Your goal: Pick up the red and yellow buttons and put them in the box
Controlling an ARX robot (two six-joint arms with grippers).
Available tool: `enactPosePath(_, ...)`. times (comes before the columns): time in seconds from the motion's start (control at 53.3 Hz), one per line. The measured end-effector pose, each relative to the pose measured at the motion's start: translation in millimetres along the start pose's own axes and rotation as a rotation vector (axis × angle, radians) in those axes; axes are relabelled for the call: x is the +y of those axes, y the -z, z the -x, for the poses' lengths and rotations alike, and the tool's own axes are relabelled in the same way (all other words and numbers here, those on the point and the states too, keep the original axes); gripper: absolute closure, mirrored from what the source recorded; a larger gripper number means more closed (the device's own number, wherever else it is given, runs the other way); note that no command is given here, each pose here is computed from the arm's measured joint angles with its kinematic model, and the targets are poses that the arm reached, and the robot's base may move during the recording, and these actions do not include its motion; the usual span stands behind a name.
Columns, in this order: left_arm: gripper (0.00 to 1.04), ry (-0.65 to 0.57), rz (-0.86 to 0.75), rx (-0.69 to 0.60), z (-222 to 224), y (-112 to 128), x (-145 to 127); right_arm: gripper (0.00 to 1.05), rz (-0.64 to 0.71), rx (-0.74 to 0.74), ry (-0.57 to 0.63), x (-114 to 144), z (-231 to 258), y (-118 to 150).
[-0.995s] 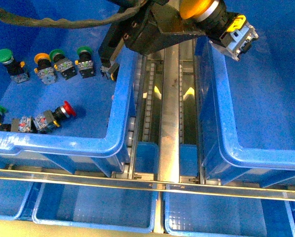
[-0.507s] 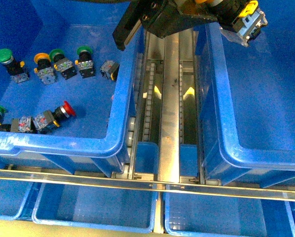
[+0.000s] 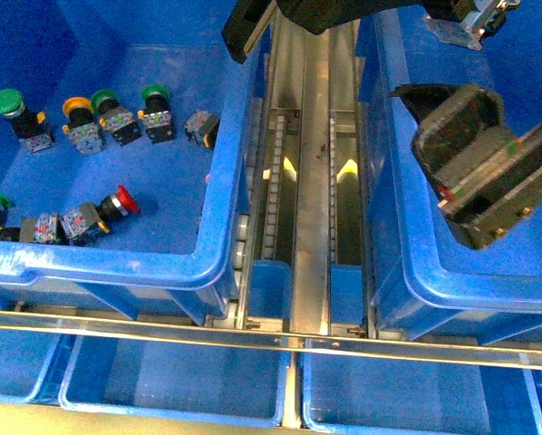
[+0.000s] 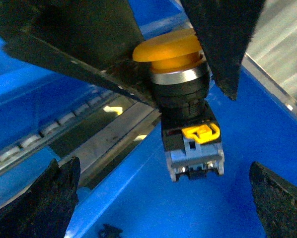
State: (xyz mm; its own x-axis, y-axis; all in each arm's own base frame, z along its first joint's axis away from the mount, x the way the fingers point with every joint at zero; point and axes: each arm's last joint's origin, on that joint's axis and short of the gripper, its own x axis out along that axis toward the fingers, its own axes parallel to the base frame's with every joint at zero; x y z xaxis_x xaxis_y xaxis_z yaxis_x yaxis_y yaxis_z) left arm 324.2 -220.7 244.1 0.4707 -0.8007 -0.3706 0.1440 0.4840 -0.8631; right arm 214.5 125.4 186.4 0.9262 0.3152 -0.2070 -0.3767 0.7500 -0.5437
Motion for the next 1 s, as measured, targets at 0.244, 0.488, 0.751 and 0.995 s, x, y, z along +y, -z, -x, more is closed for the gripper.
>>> enactPosePath(0.244,0.72,-0.004,0.016,0.000,-1,1,1,0.06,0.000,-0.018,0.048,-1,-23,0)
enactPosePath(0.488,0.72,-0.015,0.022,-0.014,-2,0,2,0.06,0.000,-0.039,0.084,-4,-37,-3)
enactPosePath(0.751,0.72,-0.024,0.036,-0.029,-1,-1,3,0.13,-0.004,-0.041,0.096,-5,-42,0)
enactPosePath(0.995,0.72,-0.027,0.043,-0.034,-1,-1,3,0.45,0.000,-0.025,0.083,-4,-43,2)
